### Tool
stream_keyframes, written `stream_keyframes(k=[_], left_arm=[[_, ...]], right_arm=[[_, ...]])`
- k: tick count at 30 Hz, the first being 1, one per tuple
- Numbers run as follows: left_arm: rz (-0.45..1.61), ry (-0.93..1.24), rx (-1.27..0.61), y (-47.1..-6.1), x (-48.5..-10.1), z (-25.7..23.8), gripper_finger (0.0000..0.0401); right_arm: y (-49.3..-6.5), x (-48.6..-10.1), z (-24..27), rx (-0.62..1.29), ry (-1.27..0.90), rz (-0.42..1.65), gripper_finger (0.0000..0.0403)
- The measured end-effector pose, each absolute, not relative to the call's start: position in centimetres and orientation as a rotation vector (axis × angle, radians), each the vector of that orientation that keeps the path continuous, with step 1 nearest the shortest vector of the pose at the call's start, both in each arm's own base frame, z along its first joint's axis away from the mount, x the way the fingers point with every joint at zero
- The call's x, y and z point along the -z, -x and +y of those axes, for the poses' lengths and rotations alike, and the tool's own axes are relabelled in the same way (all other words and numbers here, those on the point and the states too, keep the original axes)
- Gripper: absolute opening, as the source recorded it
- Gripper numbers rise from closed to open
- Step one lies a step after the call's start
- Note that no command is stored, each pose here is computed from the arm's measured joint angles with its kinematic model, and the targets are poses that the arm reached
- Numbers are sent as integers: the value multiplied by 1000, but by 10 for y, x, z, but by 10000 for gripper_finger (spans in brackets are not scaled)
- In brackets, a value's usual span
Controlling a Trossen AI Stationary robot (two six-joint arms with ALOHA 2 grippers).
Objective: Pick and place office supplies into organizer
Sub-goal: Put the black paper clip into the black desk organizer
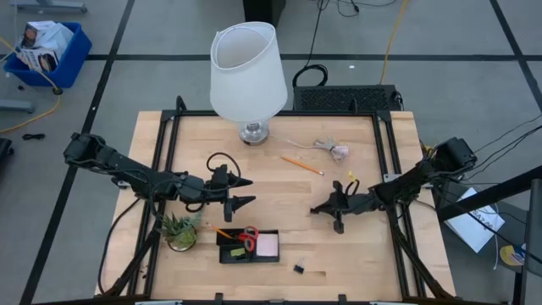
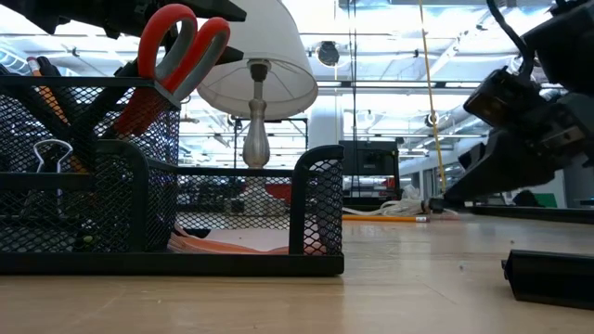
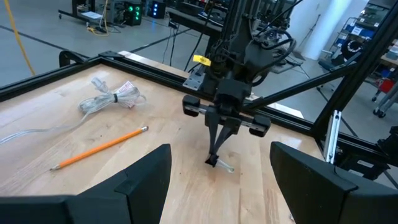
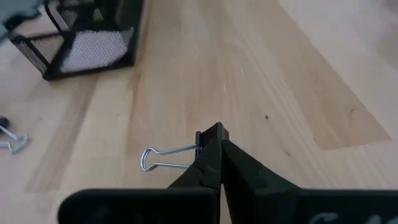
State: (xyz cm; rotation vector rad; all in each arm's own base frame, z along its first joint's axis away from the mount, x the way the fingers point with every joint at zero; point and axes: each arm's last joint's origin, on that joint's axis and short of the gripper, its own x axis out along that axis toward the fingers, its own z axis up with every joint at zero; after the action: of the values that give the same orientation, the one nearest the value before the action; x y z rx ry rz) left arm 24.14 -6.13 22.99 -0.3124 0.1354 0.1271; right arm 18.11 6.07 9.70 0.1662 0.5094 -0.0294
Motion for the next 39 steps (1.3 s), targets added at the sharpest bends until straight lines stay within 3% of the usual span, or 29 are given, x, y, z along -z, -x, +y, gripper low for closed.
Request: stream_keyframes(k=[14, 29, 39], left_arm=[[135, 311, -132, -241, -230, -61, 273], [111, 328, -221, -241, -230, -59, 273], [73, 361, -253, -241, -233, -58, 273]], right_arm=[[-192, -118, 81, -102, -170, 356, 1], [-265, -162, 157, -292, 35, 268, 1], [-322, -157, 202, -344, 118, 228, 0]])
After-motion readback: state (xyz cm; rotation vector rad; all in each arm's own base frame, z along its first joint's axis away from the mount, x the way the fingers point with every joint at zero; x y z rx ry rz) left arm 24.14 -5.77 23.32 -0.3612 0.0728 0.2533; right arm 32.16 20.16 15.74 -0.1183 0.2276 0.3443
